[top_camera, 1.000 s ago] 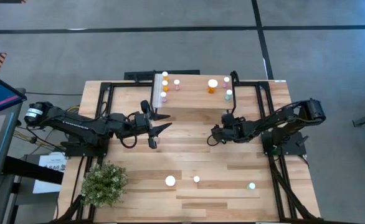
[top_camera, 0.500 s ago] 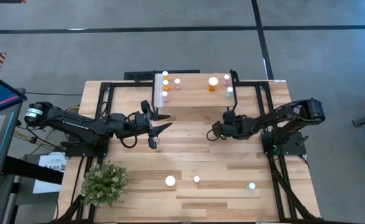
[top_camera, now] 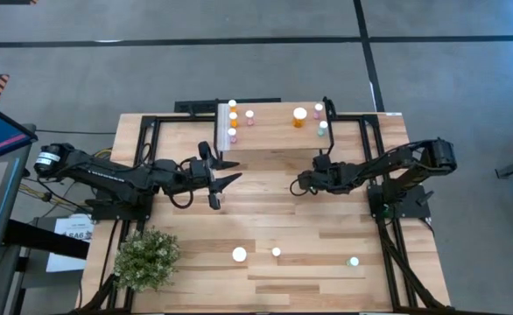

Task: Pick and place medicine bottles onto shelf by color
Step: Put the top small blue pill bottle on the shelf

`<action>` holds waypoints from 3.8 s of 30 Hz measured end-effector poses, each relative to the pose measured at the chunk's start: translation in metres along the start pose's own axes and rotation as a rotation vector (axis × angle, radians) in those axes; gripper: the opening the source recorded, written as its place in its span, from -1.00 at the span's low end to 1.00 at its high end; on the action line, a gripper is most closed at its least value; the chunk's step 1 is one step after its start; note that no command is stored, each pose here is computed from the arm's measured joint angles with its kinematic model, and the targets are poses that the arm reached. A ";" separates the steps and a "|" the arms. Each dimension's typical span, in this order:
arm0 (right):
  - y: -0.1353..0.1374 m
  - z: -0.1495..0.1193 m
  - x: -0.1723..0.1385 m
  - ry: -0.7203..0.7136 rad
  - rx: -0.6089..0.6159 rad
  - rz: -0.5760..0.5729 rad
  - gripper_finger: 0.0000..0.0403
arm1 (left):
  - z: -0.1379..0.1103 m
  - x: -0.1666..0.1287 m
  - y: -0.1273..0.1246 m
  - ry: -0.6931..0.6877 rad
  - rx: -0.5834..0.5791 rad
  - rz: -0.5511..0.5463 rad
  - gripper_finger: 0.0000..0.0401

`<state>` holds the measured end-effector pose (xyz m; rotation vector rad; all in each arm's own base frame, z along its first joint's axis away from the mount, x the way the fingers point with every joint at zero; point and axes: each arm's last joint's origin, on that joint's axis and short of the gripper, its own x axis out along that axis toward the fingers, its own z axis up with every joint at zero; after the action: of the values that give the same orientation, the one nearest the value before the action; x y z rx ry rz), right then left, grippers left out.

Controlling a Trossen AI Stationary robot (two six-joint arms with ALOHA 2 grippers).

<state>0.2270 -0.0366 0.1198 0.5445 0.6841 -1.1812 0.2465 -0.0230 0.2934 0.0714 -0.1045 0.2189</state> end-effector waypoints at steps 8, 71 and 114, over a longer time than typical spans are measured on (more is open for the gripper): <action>-0.001 -0.001 0.000 0.005 -0.002 -0.010 0.55 | 0.000 0.000 0.000 0.004 -0.003 0.000 -0.37; 0.025 -0.038 -0.129 -0.010 -0.097 0.805 -0.46 | -0.001 0.000 -0.001 0.009 -0.032 -0.026 -0.37; 0.033 -0.005 -0.172 -0.397 -0.243 1.121 -0.45 | -0.035 0.107 -0.026 0.175 -0.223 -0.412 0.31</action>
<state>0.2185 0.0874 0.2425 0.3684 0.0982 -0.1260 0.3593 -0.0232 0.2688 -0.1484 0.0611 -0.1984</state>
